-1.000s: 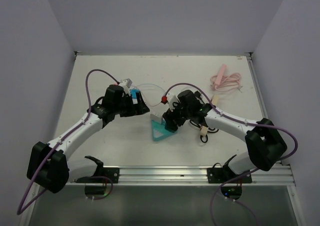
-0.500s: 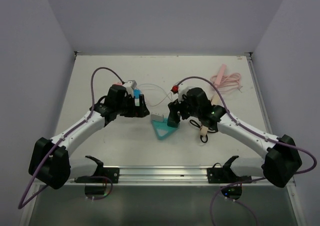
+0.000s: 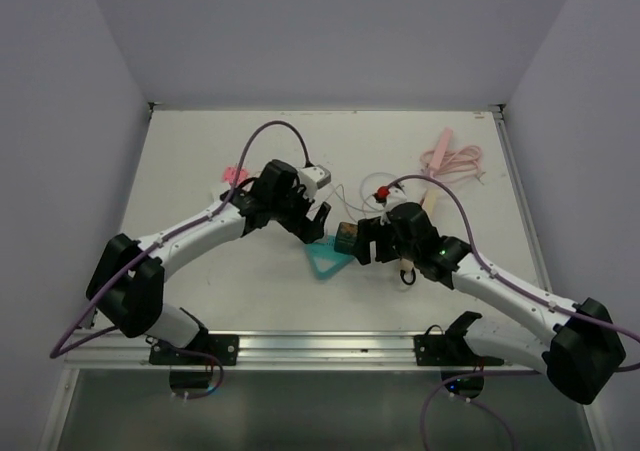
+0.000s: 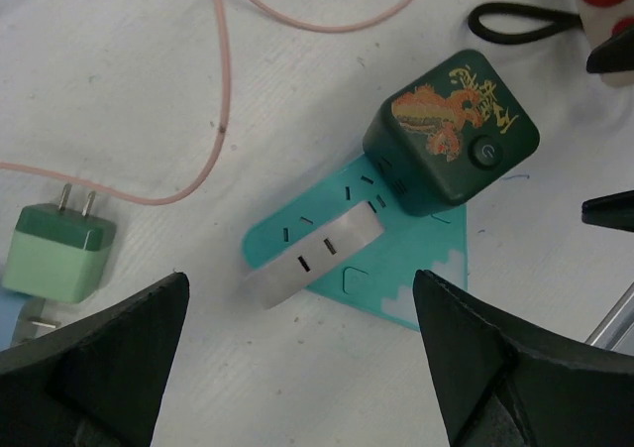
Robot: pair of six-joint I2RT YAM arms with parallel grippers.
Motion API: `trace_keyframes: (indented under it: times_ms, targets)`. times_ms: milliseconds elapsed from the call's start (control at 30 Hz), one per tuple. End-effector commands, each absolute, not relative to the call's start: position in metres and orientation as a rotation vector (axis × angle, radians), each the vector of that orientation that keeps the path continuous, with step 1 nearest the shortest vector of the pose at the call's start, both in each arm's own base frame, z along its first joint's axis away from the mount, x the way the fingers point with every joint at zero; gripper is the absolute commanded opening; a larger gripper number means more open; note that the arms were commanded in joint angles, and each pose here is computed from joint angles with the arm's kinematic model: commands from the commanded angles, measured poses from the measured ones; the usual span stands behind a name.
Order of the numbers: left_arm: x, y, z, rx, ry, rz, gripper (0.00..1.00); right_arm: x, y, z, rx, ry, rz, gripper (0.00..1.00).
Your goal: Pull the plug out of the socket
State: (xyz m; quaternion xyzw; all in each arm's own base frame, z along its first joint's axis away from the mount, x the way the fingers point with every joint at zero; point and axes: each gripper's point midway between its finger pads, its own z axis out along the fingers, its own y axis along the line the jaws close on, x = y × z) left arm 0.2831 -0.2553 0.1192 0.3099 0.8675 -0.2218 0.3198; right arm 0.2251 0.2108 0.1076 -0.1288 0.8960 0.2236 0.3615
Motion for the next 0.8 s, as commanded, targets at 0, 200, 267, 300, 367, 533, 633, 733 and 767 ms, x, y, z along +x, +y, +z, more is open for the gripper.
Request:
trace_keyframes:
  times_ms: [0,200,267,300,367,533,633,733,767]
  targets:
    - [0.282,-0.259,0.109,1.066,2.241,-0.489,0.98,0.222,0.211,0.115,-0.243,2.3,0.626,0.79]
    - [0.287,-0.272,0.098,1.172,2.226,-0.449,0.91,0.218,0.208,0.107,-0.207,2.305,0.637,0.78]
    - [0.287,-0.278,0.095,1.202,2.222,-0.452,0.9,0.218,0.208,0.105,-0.209,2.312,0.636,0.78]
    - [0.286,-0.281,0.094,1.213,2.221,-0.467,0.87,0.218,0.208,0.104,-0.216,2.316,0.63,0.78]
    - [0.284,-0.288,0.088,1.238,2.228,-0.471,0.82,0.218,0.206,0.101,-0.22,2.323,0.613,0.78]
    - [0.271,-0.295,0.073,1.26,2.277,-0.489,0.7,0.22,0.2,0.099,-0.215,2.317,0.569,0.78]
    - [0.266,-0.291,0.068,1.221,2.315,-0.484,0.62,0.222,0.198,0.099,-0.211,2.313,0.556,0.78]
    - [0.27,-0.282,0.068,1.114,2.353,-0.426,0.52,0.223,0.198,0.098,-0.213,2.313,0.55,0.78]
    - [0.271,-0.28,0.07,1.055,2.374,-0.414,0.42,0.224,0.199,0.098,-0.214,2.312,0.553,0.78]
